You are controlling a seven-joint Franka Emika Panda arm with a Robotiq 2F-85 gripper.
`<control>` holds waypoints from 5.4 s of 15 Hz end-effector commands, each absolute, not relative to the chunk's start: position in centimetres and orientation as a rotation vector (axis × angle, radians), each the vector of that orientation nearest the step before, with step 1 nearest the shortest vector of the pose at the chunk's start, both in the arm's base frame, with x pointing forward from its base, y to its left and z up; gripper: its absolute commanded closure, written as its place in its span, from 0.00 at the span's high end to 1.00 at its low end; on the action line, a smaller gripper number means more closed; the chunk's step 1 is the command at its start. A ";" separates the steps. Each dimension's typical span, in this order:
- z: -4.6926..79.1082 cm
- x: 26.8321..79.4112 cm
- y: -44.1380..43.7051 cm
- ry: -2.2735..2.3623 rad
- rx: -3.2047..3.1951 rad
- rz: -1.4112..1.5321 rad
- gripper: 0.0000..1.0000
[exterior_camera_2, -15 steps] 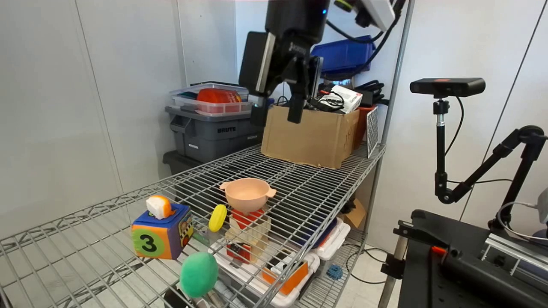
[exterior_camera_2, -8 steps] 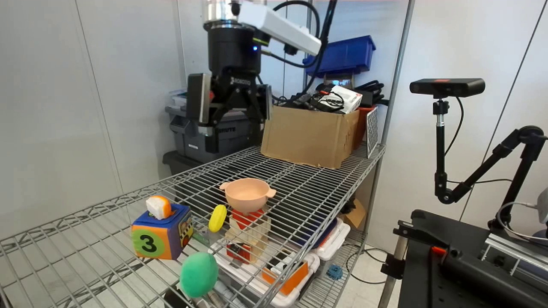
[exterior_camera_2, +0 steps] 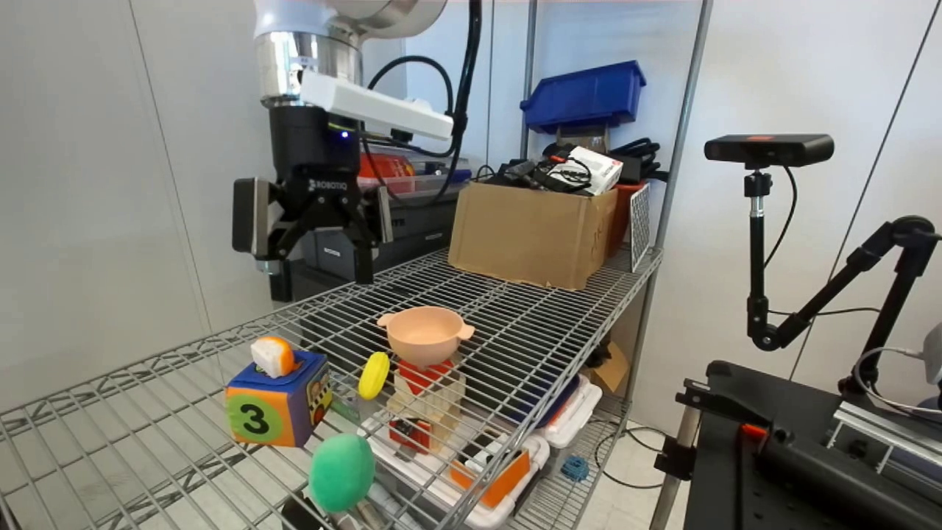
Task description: Put the orange object in the bowl
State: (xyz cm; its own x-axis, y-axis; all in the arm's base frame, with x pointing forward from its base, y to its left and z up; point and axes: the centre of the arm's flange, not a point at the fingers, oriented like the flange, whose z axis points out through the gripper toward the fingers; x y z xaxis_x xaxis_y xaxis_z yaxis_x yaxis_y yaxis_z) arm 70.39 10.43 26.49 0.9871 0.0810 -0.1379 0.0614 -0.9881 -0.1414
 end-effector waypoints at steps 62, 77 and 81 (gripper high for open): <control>11.8 83.5 -9.5 0.791 -2.808 0.533 0.09; 13.0 83.3 -10.8 0.837 -2.793 0.497 1.00; 13.1 76.2 -9.5 0.826 -2.827 0.490 1.00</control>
